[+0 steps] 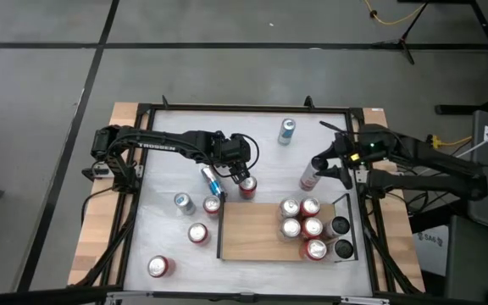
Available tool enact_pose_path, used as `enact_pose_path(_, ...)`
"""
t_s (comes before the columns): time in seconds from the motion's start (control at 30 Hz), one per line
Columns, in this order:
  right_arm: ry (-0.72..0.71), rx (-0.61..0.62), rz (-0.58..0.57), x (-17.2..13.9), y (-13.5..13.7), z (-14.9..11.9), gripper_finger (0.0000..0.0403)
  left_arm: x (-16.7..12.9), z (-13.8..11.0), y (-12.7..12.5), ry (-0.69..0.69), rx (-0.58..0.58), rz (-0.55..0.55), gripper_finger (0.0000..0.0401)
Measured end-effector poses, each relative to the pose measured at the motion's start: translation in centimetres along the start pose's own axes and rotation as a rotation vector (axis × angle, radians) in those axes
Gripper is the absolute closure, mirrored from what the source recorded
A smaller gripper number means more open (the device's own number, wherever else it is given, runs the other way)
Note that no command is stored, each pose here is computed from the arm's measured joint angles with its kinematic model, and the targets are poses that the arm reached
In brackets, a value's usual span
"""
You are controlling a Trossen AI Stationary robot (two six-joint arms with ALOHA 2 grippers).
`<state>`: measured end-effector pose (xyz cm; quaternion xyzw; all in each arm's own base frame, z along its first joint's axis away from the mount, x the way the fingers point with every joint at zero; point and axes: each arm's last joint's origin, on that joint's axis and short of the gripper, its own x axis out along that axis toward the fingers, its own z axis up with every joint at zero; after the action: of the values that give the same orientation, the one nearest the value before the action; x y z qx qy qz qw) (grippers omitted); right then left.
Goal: Place canned beverage on shelf
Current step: Put the black soda can on the shelf
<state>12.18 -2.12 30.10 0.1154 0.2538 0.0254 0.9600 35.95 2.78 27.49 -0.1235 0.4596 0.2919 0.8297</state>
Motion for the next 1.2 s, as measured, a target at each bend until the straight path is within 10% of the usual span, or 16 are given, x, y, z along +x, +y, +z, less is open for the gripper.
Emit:
enact_pose_path(0.47,-0.05,-0.2,0.056,3.5,2.6,1.5,0.0161,-0.1,0.0,-0.3,-0.012,0.003,-0.011,0.0175)
enact_pose_path(1.2,0.107,-0.056,-0.046,-1.1,4.1,-2.6,0.016,-0.4,-0.1,-1.2,-0.046,0.008,-0.042,0.0175)
